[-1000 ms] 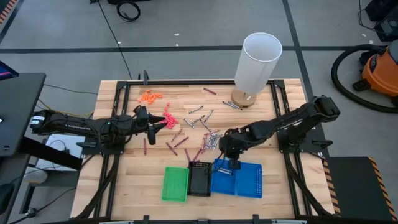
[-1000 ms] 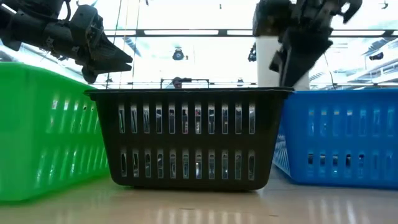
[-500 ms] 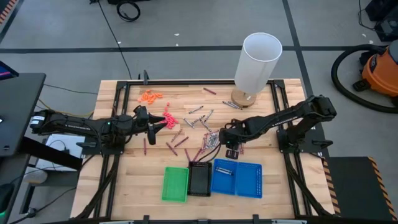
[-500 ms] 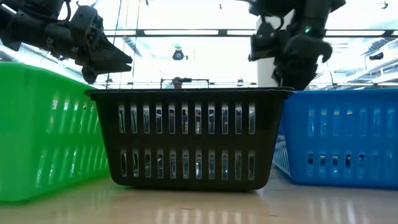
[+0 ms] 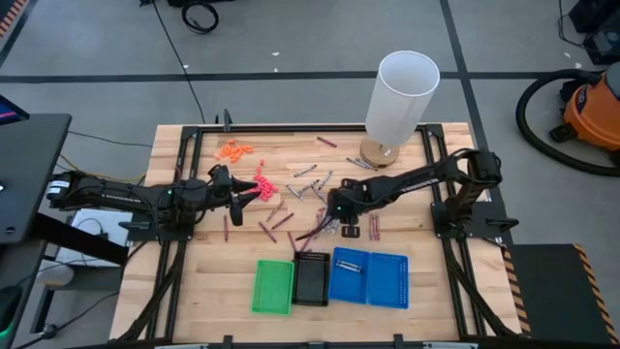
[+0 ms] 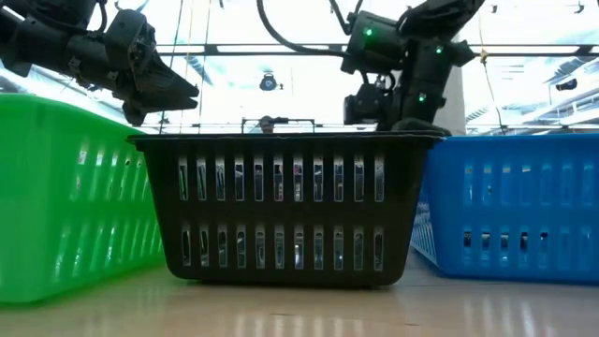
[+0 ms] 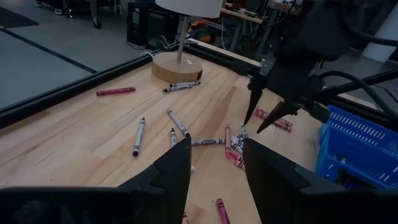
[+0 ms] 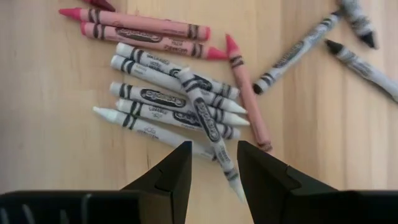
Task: Sort crayons
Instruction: Put the white crayon into the black bin
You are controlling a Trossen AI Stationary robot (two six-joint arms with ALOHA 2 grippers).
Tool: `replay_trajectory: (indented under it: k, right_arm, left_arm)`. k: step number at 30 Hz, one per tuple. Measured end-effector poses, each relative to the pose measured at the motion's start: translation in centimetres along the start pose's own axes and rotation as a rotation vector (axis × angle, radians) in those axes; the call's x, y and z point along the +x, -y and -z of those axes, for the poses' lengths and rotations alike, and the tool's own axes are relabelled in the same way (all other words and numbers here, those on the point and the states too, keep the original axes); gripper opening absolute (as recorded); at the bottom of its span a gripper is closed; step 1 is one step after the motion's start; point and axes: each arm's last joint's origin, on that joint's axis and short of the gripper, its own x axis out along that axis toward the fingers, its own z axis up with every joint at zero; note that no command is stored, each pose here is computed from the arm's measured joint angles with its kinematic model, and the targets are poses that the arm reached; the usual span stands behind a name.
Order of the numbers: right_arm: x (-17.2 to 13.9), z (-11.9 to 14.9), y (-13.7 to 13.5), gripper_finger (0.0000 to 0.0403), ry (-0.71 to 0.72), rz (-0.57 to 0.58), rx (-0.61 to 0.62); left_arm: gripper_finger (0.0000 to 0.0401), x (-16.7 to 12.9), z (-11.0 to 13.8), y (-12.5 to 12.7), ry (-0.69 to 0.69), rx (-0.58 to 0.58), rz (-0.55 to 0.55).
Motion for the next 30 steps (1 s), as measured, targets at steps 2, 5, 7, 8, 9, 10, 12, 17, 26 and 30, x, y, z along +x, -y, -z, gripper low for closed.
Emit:
replay_trajectory:
  k: [2,5,7,8,9,10,12,17,26,30]
  right_arm:
    - [0.1,0.0,0.3,0.0137,0.000,-0.008,-0.009]
    - [0.3,-0.2,0.7,0.0138,0.012,-0.021,-0.020]
    - [0.6,-0.3,0.7,0.0138,0.021,-0.035,-0.031]
    - [0.8,-0.3,0.7,0.0138,0.022,-0.038,-0.039]
    - [1.1,-0.3,0.7,0.0138,0.021,-0.039,-0.048]
    - [1.3,-0.4,0.7,0.0138,0.023,-0.041,-0.053]
    - [1.7,-0.3,0.6,0.0138,0.017,-0.042,-0.058]
    - [2.7,-0.3,0.6,0.0135,0.004,-0.045,-0.062]
    - [2.7,-0.5,0.6,0.0081,0.018,-0.023,-0.049]
    - [2.7,-0.4,0.7,0.0055,0.015,-0.012,-0.051]
  left_arm:
    - [0.0157,0.0,0.0,0.0,0.000,0.001,0.000]
    - [0.0157,0.0,0.0,0.0,0.000,0.005,0.000]
    - [0.0157,0.0,0.0,0.0,-0.001,0.005,0.000]
    - [0.0157,0.0,0.0,0.0,-0.001,0.005,0.000]
    - [0.0157,0.0,0.0,0.0,-0.001,0.005,0.000]
    - [0.0157,0.0,0.0,0.0,-0.002,0.006,-0.001]
    - [0.0157,0.0,0.1,0.0,-0.006,0.008,-0.002]
    - [0.0157,0.0,0.1,0.0,-0.007,0.008,-0.003]
    - [0.0157,0.0,0.1,0.0,-0.007,0.009,-0.003]
    - [0.0157,0.0,0.1,0.0,-0.007,0.009,-0.003]
